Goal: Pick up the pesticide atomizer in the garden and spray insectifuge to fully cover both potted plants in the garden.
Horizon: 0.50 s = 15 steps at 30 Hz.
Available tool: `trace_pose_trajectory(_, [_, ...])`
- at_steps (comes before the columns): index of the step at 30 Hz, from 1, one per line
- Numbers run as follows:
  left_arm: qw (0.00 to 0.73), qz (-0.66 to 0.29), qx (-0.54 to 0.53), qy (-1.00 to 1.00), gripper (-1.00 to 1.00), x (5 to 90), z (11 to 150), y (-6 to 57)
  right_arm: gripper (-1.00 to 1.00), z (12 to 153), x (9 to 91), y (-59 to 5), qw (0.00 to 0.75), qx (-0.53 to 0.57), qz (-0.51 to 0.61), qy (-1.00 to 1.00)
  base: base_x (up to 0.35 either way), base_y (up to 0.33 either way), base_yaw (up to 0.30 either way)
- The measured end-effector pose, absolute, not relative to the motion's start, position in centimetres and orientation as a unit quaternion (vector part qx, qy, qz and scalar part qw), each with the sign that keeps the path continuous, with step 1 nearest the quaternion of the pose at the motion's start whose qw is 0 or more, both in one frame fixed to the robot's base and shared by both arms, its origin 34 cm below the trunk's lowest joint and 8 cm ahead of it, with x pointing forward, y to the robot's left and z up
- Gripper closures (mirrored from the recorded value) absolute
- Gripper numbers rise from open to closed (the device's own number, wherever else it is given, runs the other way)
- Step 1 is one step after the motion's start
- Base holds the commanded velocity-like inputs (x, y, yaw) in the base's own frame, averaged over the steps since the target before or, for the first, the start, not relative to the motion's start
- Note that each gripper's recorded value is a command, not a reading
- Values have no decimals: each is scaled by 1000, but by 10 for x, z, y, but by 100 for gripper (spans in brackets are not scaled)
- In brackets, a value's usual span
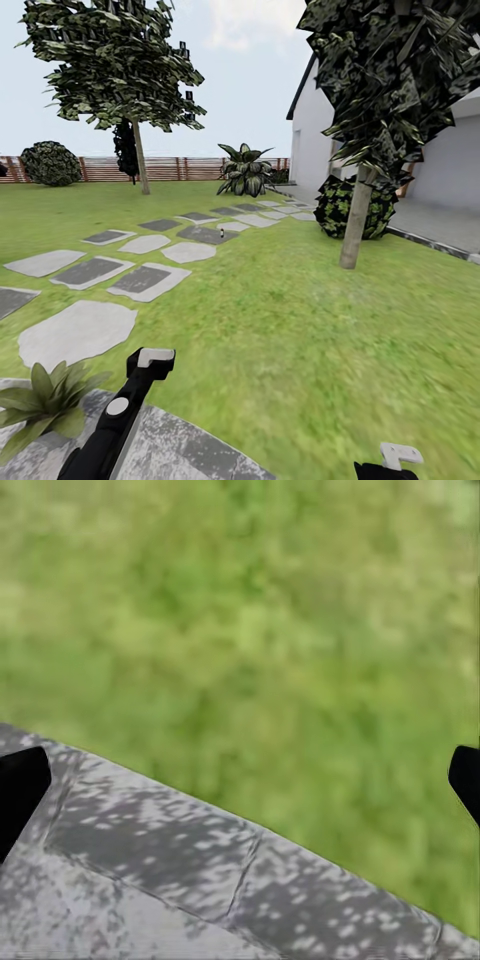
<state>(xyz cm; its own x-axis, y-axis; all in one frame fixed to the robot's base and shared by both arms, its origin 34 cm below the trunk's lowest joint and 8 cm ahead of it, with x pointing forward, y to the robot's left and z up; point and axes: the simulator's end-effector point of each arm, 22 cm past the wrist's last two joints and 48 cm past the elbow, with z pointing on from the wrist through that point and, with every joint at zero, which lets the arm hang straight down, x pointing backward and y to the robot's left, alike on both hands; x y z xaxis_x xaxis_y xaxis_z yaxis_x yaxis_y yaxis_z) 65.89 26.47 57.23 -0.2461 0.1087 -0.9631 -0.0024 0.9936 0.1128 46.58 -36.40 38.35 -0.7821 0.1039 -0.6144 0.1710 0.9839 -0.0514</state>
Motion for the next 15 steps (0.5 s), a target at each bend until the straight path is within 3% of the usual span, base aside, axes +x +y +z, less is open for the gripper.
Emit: trace_pose_trajectory(15, [613, 45, 34, 788, -100, 659, 572, 264, -100, 384, 466, -364, 322, 72, -54, 943, 338, 0, 0])
